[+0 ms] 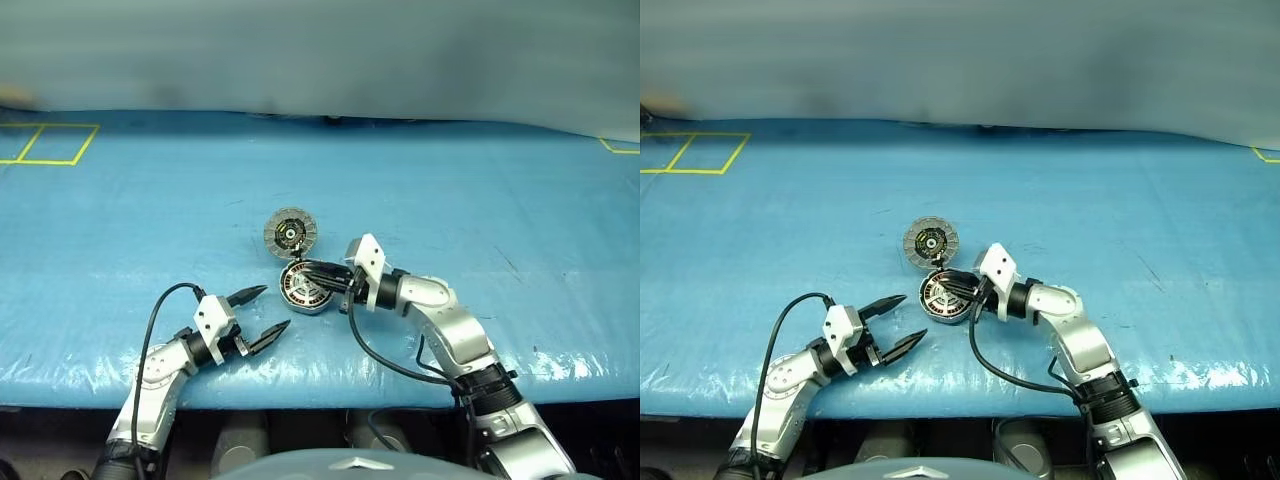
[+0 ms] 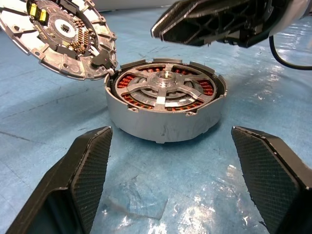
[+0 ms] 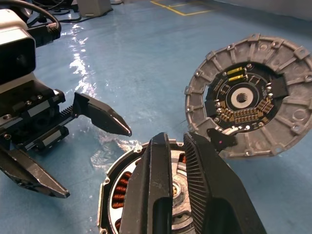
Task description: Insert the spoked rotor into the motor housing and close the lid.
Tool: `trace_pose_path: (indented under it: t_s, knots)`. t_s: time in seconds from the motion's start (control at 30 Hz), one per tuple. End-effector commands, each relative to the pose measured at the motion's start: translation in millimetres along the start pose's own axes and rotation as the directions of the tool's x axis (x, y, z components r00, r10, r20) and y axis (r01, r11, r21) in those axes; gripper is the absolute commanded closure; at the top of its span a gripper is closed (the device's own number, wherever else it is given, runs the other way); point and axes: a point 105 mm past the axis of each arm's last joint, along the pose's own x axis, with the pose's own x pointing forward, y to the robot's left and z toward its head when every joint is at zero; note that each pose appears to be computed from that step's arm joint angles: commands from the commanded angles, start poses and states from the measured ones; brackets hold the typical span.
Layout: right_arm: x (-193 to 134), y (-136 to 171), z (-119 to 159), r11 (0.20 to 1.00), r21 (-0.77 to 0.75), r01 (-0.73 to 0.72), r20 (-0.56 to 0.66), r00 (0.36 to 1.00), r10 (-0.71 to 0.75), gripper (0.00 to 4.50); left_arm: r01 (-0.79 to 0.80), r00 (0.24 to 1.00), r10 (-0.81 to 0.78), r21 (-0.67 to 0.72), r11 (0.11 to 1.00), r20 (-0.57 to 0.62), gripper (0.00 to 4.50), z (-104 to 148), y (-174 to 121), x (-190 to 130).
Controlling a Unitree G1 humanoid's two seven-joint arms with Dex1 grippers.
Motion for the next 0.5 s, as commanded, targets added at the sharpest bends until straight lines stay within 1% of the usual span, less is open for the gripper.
trace_pose_path:
  t_s: [0.03, 0.17, 0.23, 0.27, 0.33, 0.43, 0.5]
  knots:
    - [-7, -15, 12, 0.993, -0.090, 0.072, 0.002, 0.997, -0.072, 3.94, -0.023, 0.999, 0.022, 0.035, 0.999, 0.035, 0.35, 8, 4, 2]
    - [-18, -28, 6, 0.986, -0.095, 0.135, -0.027, 0.990, -0.138, 3.94, -0.154, 0.986, 0.156, -0.038, 0.987, 0.059, 0.35, 13, 22, -2]
    - [-20, -30, 4, 0.985, -0.091, 0.148, -0.029, 0.988, -0.151, 3.94, -0.178, 0.981, 0.182, -0.060, 0.982, 0.067, 0.35, 17, 27, -5]
    - [-22, -31, 3, 0.984, -0.088, 0.156, -0.031, 0.987, -0.159, 3.94, -0.202, 0.977, 0.205, -0.048, 0.978, 0.060, 0.35, 18, 34, -9]
    - [-24, -31, 2, 0.983, -0.084, 0.165, -0.034, 0.985, -0.168, 3.94, -0.205, 0.977, 0.209, -0.064, 0.977, 0.052, 0.35, 20, 41, -14]
    - [-27, -28, 0, 0.983, -0.071, 0.167, -0.034, 0.985, -0.169, 3.93, -0.258, 0.966, 0.258, -0.040, 0.965, 0.000, 0.91, 17, 58, -18]
    - [-28, -26, -1, 0.985, -0.058, 0.162, -0.031, 0.986, -0.163, 3.93, -0.285, 0.958, 0.284, -0.022, 0.958, -0.023, 1.52, 17, 69, -16]
